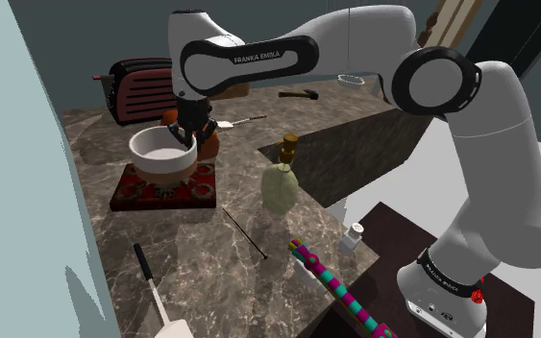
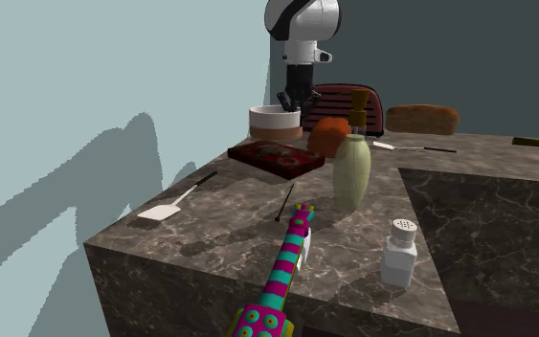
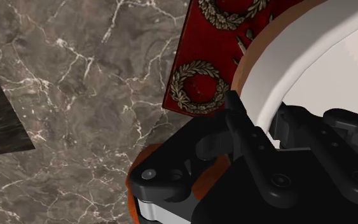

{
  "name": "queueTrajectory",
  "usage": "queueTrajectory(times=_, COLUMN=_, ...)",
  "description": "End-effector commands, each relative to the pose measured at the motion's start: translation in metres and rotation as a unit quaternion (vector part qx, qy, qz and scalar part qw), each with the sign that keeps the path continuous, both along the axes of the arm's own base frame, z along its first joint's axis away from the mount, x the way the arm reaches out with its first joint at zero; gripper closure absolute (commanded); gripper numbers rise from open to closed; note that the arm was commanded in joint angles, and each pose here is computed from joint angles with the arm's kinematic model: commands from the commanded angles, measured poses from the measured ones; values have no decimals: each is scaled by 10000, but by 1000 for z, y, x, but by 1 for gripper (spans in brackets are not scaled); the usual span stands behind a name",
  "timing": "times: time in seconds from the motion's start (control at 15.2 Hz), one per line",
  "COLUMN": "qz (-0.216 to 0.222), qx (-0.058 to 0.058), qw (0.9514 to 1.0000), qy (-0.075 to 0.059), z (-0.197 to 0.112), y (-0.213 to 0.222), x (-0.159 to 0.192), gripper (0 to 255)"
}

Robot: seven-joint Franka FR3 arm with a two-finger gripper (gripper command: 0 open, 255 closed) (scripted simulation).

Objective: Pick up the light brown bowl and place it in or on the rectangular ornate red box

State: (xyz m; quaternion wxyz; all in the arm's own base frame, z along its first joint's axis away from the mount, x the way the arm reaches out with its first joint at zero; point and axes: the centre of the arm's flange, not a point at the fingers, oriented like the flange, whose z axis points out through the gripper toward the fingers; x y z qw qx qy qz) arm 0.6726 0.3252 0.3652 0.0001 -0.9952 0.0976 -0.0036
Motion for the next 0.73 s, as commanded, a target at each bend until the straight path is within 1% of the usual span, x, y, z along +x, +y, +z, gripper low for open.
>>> queueTrajectory(times=0.0, qz=-1, qx=4, qw=10000, qy=-7, z=-10, y=0, x=0, gripper=255)
queueTrajectory(times=0.4, qz=-1, qx=4, qw=10000, qy=-7, z=-43, y=0, x=0, gripper=255)
queueTrajectory(times=0.66, qz=-1, qx=4, qw=10000, qy=-7, z=-43, y=0, x=0, gripper=255)
